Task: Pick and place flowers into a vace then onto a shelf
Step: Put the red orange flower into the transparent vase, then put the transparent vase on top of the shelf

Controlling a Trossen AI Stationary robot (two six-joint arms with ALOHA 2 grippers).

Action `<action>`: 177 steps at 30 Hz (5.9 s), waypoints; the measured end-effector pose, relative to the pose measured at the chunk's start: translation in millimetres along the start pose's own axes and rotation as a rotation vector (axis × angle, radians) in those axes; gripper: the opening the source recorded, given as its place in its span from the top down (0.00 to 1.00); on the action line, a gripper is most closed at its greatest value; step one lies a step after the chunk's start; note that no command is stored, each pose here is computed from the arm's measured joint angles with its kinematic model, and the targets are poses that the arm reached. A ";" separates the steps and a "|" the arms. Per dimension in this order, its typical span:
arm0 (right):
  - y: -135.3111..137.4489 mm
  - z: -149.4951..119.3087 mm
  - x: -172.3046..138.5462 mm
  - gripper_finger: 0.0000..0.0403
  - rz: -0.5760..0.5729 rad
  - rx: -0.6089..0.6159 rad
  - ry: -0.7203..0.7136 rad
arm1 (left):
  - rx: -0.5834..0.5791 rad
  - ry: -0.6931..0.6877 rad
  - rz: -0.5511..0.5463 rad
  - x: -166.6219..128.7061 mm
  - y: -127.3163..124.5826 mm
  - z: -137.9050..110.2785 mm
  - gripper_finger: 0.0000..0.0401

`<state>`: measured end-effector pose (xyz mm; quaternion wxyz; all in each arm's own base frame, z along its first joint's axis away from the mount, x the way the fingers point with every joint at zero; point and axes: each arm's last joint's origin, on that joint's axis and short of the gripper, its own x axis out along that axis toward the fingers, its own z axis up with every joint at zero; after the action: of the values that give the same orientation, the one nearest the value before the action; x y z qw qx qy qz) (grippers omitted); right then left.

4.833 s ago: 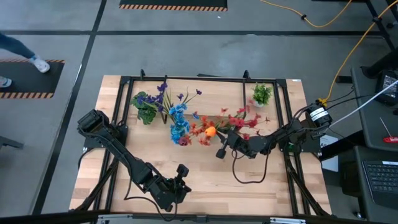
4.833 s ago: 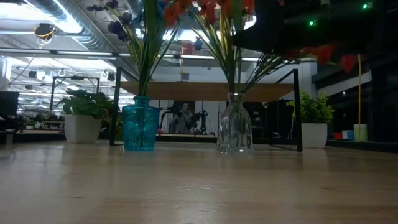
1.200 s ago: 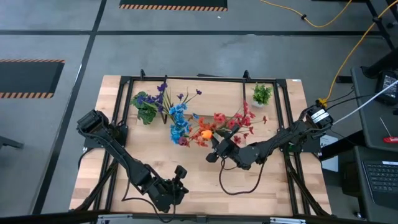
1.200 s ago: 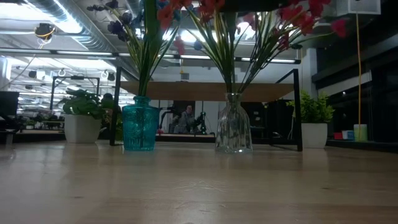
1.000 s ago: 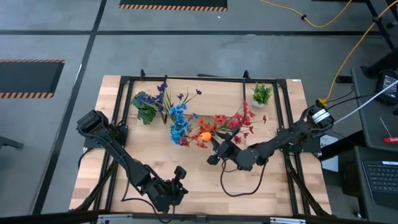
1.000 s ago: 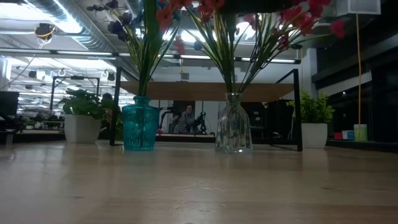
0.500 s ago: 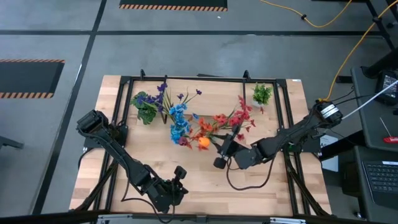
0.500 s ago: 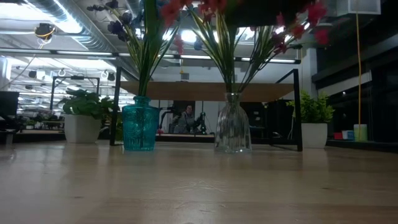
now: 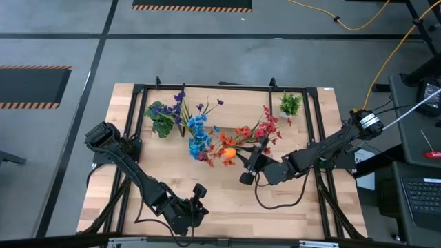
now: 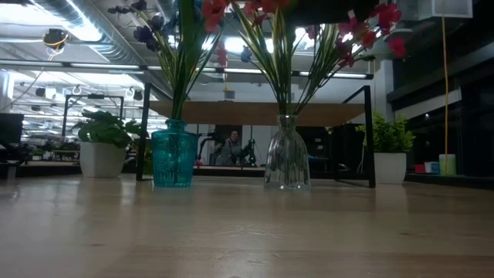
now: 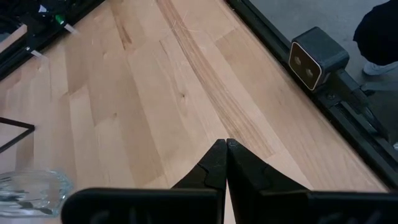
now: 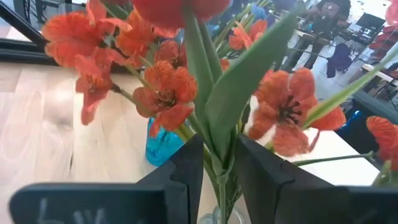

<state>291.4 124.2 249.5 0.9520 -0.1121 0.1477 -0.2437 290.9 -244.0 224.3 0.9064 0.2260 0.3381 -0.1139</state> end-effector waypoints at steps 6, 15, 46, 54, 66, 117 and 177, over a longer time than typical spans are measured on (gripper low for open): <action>-4.9 -1.7 -3.7 0.76 0.020 0.028 0.036 | -0.006 0.003 0.000 0.0 0.0 -0.3 0.99; -10.1 0.0 -9.0 0.76 0.081 0.013 0.060 | -0.009 0.008 -0.003 0.0 -0.1 -0.8 0.99; 10.5 -38.3 -110.1 0.96 0.307 -0.013 0.004 | -0.185 -0.098 0.144 -20.7 -8.7 -1.8 0.99; 28.7 -62.8 -120.1 0.98 0.375 0.097 -0.044 | -0.340 -0.321 0.138 -36.2 -19.6 -48.2 0.99; 34.5 -61.9 -119.8 0.95 0.386 0.121 -0.067 | -0.521 -0.428 0.389 -56.2 -12.7 -123.7 1.00; -22.2 -142.1 0.0 0.27 0.146 0.287 -0.063 | -0.557 -0.415 0.480 -50.0 -2.5 -131.2 0.99; -13.4 -141.2 76.7 0.40 -0.096 0.243 -0.081 | -0.565 -0.412 0.459 -49.5 -3.0 -131.6 0.99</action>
<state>302.4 54.6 104.4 0.9510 -0.0127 0.0732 -0.3001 179.0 -179.9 168.1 0.9833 0.0103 0.1083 0.1456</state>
